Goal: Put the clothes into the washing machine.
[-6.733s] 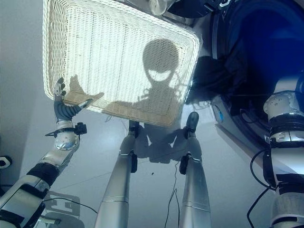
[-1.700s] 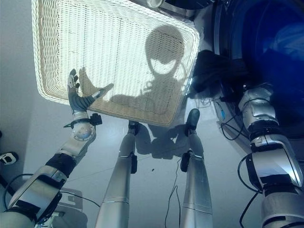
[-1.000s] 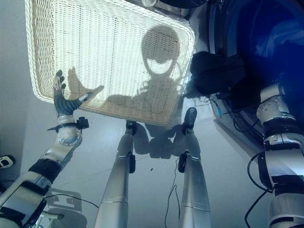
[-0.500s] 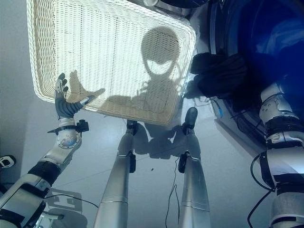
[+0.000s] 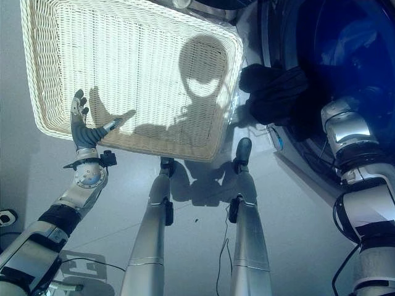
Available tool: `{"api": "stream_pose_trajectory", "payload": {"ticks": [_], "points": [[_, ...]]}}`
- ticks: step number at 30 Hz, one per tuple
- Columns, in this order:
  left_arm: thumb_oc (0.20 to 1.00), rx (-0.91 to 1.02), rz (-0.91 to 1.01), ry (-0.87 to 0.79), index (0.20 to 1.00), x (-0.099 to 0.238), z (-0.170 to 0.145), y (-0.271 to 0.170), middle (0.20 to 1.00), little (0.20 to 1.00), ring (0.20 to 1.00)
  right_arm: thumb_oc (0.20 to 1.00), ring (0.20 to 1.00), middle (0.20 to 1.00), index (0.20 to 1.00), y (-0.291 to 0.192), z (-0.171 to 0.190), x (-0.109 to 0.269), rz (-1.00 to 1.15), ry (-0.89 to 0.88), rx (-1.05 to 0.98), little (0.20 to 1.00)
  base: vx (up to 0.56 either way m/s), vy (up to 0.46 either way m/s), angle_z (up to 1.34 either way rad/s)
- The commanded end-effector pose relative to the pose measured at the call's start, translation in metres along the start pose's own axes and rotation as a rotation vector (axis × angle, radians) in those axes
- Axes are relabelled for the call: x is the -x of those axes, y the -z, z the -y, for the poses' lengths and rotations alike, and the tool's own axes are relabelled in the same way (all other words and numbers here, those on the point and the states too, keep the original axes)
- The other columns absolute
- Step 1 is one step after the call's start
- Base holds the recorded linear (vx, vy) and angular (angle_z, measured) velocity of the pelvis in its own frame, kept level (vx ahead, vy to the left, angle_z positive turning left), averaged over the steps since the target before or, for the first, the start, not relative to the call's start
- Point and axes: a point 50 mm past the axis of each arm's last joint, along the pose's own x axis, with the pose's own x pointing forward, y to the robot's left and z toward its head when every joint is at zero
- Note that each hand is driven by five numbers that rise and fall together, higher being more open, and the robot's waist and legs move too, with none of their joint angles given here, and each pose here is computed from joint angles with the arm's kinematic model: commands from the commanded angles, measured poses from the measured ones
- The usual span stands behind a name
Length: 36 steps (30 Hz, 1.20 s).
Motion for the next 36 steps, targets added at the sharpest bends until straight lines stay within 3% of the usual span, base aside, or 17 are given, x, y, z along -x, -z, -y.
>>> {"api": "stream_pose_trajectory", "payload": {"ticks": [1, 3, 12, 29, 36], "points": [[1.0, 0.068, 0.03, -0.046, 1.0, -0.01, 0.008, -0.013, 1.0, 1.0, 1.0, 1.0, 1.0, 1.0, 1.0, -0.027, 0.011, -0.005, 0.572, -0.05, 0.371, 1.0, -0.04, -0.02, 0.0], [1.0, 0.066, 0.042, -0.056, 1.0, -0.012, 0.01, -0.017, 1.0, 1.0, 1.0, 1.0, 1.0, 1.0, 1.0, -0.018, -0.004, 0.024, 0.726, -0.163, 0.421, 1.0, -0.04, -0.024, 0.03], [1.0, 0.069, 0.052, -0.068, 1.0, -0.009, 0.016, -0.019, 1.0, 1.0, 1.0, 1.0, 1.0, 1.0, 1.0, 0.0, -0.019, 0.068, 0.877, -0.383, 0.425, 1.0, 0.0, -0.001, 0.02], [1.0, 0.074, 0.06, -0.07, 1.0, -0.015, 0.021, -0.025, 1.0, 1.0, 1.0, 1.0, 1.0, 1.0, 1.0, 0.027, -0.034, 0.095, 0.939, -0.574, 0.543, 1.0, 0.0, 0.0, 0.0], [1.0, 0.072, 0.057, -0.063, 1.0, -0.019, 0.026, -0.028, 1.0, 1.0, 1.0, 1.0, 1.0, 1.0, 1.0, 0.037, -0.044, 0.098, 0.986, -0.658, 0.752, 1.0, 0.0, 0.0, 0.0]]}}
